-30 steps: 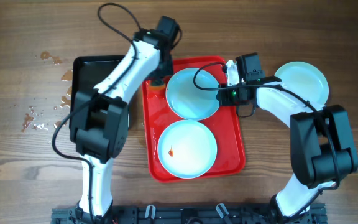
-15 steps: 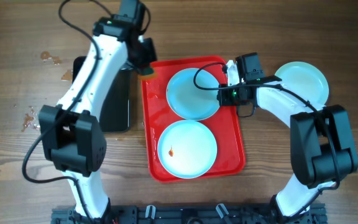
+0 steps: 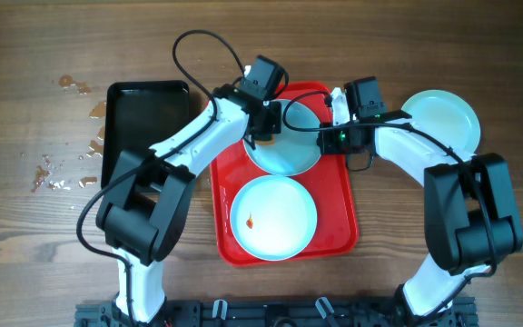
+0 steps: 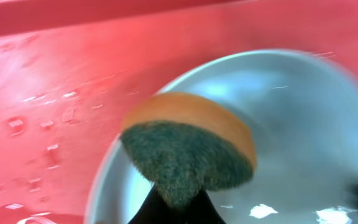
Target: Clean dirty plates on tray and stack at the side
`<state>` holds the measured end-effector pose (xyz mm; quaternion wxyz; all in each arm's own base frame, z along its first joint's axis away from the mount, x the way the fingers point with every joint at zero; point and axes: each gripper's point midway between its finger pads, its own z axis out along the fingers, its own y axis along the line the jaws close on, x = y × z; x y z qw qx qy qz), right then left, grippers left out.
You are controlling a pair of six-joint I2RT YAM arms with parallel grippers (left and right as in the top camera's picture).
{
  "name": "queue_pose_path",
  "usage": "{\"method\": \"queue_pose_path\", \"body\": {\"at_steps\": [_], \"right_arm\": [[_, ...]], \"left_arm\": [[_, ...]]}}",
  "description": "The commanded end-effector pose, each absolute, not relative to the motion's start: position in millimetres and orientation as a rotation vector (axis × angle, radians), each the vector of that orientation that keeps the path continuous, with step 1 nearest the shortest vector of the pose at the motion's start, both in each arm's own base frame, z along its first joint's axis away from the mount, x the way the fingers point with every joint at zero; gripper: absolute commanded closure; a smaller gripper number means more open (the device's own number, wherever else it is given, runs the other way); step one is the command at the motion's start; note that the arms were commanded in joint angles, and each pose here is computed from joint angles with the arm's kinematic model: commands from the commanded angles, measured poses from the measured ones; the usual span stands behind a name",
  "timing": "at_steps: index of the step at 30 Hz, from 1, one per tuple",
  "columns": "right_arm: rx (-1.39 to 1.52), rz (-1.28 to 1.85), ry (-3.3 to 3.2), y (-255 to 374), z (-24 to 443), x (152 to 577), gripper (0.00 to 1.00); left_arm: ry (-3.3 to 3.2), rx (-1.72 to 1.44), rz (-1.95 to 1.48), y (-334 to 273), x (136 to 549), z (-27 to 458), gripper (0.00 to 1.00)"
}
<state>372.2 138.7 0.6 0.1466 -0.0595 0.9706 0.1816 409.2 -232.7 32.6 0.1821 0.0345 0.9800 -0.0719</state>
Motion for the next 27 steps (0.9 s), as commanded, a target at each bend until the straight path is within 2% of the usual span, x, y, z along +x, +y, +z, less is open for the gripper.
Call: {"method": "queue_pose_path", "body": {"at_steps": [1,4,7,13,18,24,27], "right_arm": [[-0.149,0.451,2.853,127.6,-15.3,362.4,0.91],[-0.149,0.45,2.855,127.5,-15.4,362.0,0.91],[-0.148,0.449,2.863,127.1,-16.0,360.2,0.91],[-0.147,0.449,2.868,126.9,-16.3,359.0,0.91],[-0.147,0.448,2.872,126.6,-16.6,358.2,0.91],[-0.156,0.412,2.85,122.8,-4.5,360.8,0.93],[-0.189,0.328,2.793,115.2,24.1,368.5,0.96]], "left_arm": [[2.737,0.064,0.054,-197.3,411.4,12.3,0.96],[2.718,0.091,0.16,-181.4,410.1,5.5,0.96],[2.66,0.066,0.228,-172.6,418.1,19.6,0.96],[2.507,-0.079,0.208,-153.7,437.8,85.2,0.96],[2.461,-0.201,0.171,-123.2,441.0,122.1,0.96],[2.532,-0.404,0.184,-61.0,415.9,140.8,0.96],[2.631,-0.556,0.159,-17.3,398.2,129.6,0.96]]}}
